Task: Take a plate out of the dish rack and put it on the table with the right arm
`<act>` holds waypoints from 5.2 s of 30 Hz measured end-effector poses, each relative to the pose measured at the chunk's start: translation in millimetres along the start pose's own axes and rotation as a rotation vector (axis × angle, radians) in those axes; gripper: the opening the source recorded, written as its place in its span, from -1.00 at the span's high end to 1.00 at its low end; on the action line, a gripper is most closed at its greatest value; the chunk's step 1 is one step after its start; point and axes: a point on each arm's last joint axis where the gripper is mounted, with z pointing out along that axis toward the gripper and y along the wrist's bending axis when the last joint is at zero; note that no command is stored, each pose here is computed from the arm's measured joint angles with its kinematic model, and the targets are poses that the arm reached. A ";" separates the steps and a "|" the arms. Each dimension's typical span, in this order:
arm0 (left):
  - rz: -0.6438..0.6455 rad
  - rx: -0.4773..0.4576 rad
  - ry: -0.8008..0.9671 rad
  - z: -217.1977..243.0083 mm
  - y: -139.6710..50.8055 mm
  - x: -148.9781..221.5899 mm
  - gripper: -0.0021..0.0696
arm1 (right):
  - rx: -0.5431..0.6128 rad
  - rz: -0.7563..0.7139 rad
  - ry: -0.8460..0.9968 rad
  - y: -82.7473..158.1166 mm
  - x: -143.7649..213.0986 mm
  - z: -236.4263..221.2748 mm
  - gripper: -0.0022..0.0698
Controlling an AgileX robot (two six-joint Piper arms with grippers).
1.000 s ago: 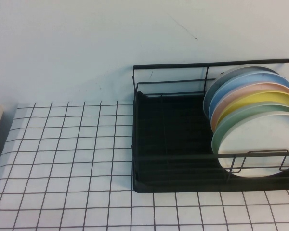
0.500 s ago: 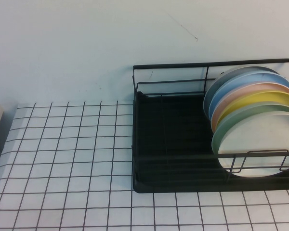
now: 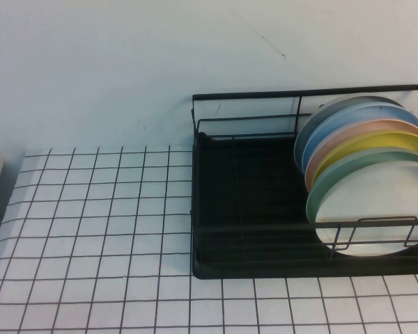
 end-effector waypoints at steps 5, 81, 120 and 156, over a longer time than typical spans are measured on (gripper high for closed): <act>0.000 0.000 0.000 0.0 0.0 0.0 0.95 | -0.022 -0.096 -0.010 1.6 -6.8 9.8 -0.14; 0.000 0.000 0.000 0.0 0.0 0.0 0.95 | -0.374 0.823 -0.173 158.8 16.0 -4.0 0.62; 0.000 0.000 0.000 0.0 0.0 0.0 0.95 | -0.310 0.721 0.260 67.3 46.8 66.6 0.03; 0.000 0.000 0.000 0.0 0.0 0.0 0.95 | 0.468 0.209 -0.374 257.9 32.1 -119.6 0.95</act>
